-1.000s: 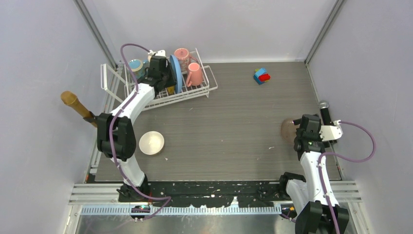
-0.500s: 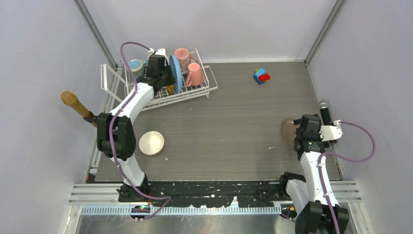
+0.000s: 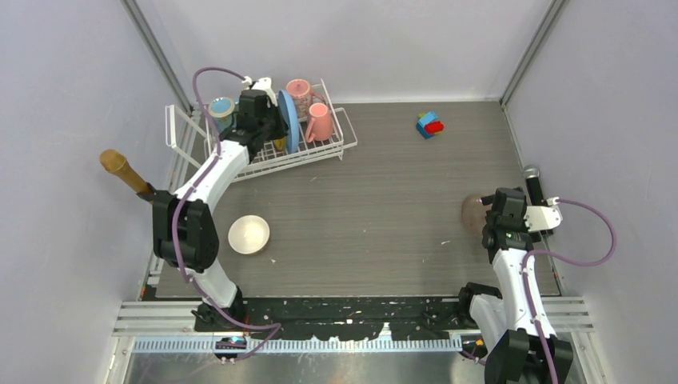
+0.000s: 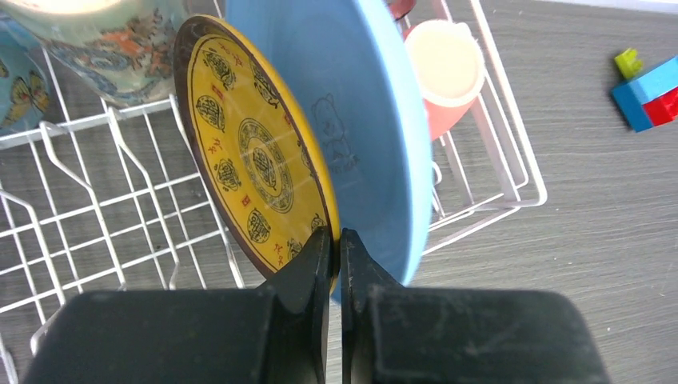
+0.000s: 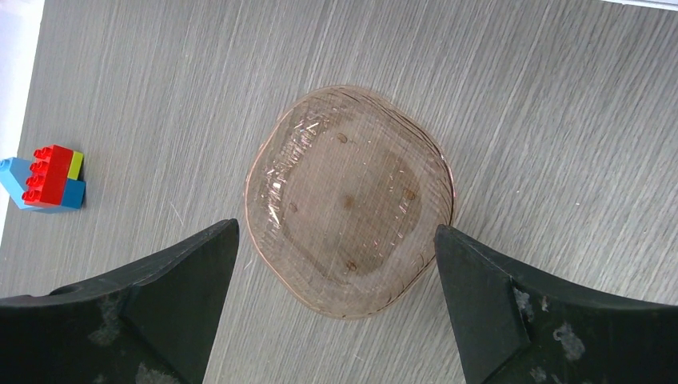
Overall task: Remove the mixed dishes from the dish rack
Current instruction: Pick up the plate from the dish rack.
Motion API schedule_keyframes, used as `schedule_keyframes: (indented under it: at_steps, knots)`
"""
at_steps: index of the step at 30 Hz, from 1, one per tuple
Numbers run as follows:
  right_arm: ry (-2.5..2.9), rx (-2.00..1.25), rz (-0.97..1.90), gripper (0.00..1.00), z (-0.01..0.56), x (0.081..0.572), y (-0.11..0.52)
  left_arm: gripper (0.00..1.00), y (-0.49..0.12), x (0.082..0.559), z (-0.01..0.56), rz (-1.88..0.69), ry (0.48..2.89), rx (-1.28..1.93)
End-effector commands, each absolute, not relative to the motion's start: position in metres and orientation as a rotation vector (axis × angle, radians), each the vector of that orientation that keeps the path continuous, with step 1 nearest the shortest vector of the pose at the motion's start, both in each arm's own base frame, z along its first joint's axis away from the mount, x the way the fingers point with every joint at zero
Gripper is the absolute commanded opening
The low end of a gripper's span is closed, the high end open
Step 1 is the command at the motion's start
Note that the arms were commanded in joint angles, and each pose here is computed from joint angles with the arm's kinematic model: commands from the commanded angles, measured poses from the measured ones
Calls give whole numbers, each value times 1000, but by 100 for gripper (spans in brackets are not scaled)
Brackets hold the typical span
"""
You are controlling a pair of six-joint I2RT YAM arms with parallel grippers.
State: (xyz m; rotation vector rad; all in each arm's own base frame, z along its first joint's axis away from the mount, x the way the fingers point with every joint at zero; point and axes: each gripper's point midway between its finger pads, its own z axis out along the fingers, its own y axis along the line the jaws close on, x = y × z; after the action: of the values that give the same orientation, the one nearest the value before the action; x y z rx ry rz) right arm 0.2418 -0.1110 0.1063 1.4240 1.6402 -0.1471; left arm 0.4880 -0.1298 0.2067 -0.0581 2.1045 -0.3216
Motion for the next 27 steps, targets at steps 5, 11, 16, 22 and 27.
schedule_keyframes:
  at_steps: [5,11,16,22,27]
  knots:
    - [1613,1406,-140,100,113,246,-114,0,-120,485,289,-304,1864,-51]
    - [1611,1405,-136,100,113,246,-114,0,-111,474,308,-278,1817,-55]
    - [1627,1388,-117,100,115,249,-111,0,-109,454,319,-282,1799,-35]
    - [1683,1292,9,100,125,264,-93,0,-124,410,323,-318,1777,90]
    - [1748,1178,144,100,131,280,-72,0,-160,364,331,-278,1696,368]
